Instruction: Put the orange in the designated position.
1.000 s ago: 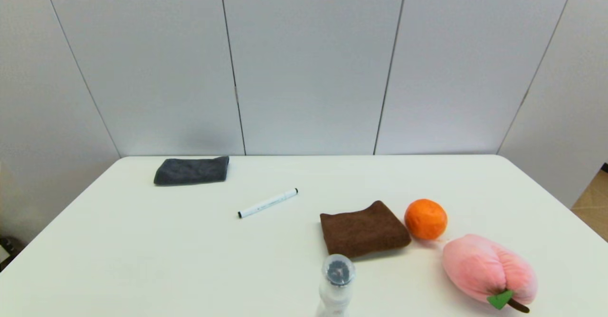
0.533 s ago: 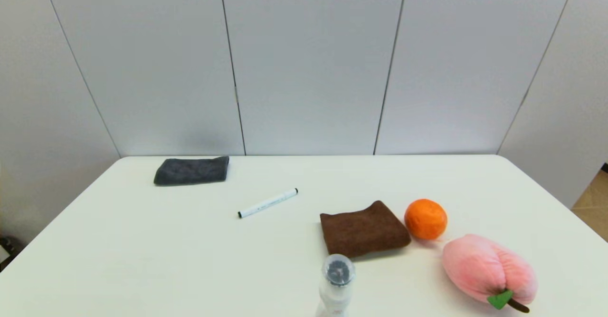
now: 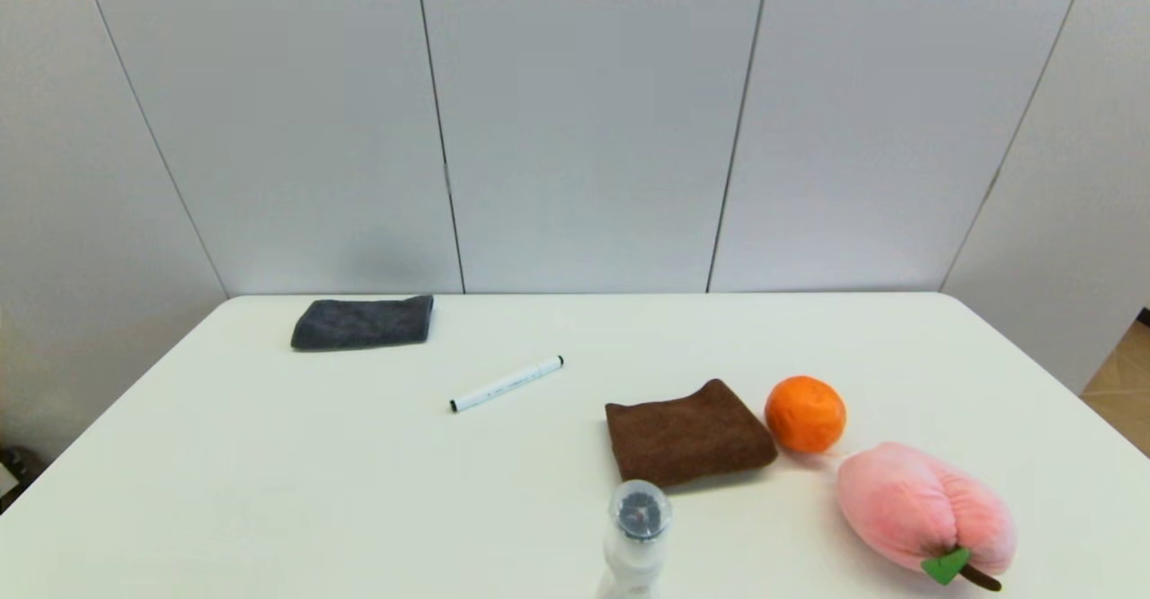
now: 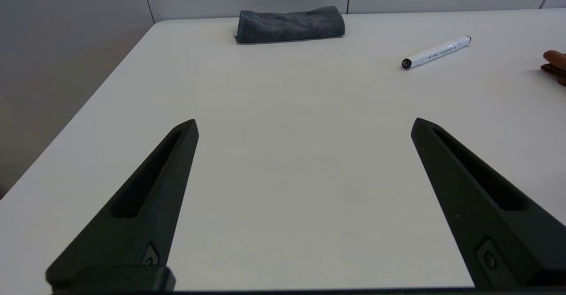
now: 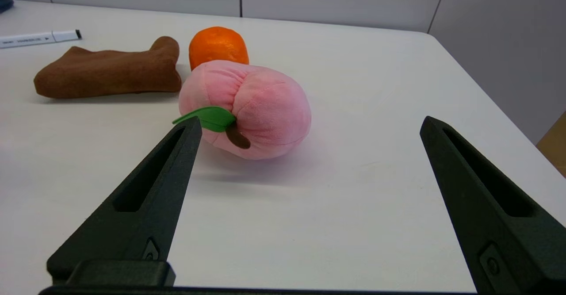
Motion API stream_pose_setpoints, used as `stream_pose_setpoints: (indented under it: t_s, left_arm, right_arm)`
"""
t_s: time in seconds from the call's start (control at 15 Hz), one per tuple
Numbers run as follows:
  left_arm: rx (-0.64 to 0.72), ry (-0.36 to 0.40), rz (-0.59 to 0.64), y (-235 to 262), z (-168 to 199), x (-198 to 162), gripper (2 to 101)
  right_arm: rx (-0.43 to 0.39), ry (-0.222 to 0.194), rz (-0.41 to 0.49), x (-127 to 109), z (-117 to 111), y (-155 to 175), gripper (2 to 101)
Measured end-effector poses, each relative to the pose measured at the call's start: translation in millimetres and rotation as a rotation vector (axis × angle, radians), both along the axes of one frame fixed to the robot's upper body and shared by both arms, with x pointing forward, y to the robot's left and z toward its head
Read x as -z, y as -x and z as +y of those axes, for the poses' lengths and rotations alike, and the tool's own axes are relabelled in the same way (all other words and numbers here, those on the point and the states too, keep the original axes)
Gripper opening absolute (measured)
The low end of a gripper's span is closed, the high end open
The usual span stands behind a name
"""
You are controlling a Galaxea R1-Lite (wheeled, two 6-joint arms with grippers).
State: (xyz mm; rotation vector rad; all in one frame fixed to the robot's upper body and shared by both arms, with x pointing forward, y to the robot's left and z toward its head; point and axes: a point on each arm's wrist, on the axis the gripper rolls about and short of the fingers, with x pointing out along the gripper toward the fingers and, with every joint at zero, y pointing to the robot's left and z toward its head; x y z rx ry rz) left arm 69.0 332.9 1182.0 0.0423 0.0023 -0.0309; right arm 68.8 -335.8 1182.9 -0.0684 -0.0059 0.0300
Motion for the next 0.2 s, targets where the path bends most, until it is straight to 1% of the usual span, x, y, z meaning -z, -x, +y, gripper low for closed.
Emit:
stream_pose_setpoints:
  t_s: [0.2]
  left_arm:
    - [-0.001,0.0,0.0,0.0,0.0,0.0,97.9]
  right_arm:
    - [0.001,-0.006,0.0,0.0,0.0,0.0,97.7]
